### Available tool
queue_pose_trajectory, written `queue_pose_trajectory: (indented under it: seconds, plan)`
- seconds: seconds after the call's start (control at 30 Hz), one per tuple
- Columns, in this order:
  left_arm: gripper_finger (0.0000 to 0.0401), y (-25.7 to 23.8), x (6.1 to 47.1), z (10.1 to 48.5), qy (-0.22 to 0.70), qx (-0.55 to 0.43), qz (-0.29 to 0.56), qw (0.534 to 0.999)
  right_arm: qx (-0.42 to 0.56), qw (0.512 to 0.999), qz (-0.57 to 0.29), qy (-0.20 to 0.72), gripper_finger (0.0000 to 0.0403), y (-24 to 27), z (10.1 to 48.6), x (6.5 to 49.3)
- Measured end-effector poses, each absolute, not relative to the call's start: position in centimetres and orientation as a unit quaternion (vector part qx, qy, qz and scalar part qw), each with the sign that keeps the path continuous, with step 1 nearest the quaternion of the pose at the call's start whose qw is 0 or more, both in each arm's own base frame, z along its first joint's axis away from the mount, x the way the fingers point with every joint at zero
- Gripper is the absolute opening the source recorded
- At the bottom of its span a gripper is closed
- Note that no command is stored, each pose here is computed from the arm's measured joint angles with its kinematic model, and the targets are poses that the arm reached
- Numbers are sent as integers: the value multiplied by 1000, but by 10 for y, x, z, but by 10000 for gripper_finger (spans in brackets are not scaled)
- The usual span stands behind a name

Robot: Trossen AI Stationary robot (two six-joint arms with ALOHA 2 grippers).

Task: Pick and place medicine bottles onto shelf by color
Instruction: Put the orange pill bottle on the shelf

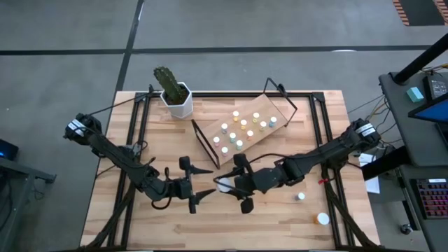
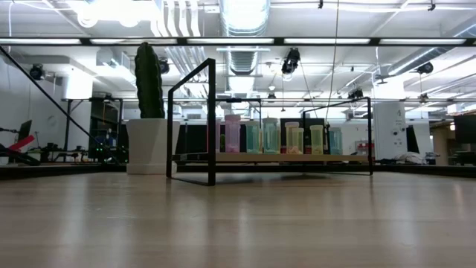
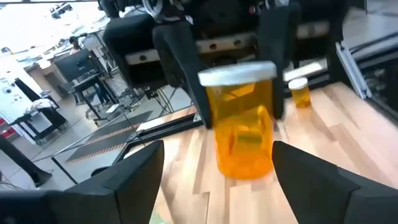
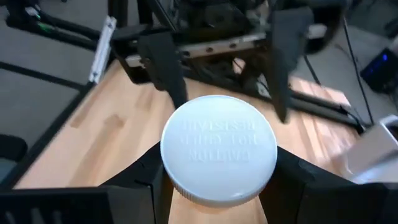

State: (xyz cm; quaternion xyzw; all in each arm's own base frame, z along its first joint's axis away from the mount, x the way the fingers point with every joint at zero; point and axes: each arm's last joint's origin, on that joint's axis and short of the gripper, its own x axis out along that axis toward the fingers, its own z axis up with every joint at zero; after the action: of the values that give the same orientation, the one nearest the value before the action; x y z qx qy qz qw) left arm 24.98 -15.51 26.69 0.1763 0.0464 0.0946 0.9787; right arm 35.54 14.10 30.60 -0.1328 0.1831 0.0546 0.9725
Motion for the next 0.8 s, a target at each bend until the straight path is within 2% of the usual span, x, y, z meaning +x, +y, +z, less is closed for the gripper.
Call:
queue_pose_trajectory:
  seconds: [0.17,0.33,0.6,0.8]
  plan:
    - [280,-147,240,274,66,199,98,973,-118,964,30,237,168,124,320,354]
    - [280,-137,228,293,50,227,108,967,-98,954,-22,283,168,86,339,355]
    - [280,-118,217,314,34,256,147,955,-46,931,-159,325,168,-16,346,349]
    - [280,-110,214,317,43,263,168,949,45,878,-295,374,169,-103,323,326]
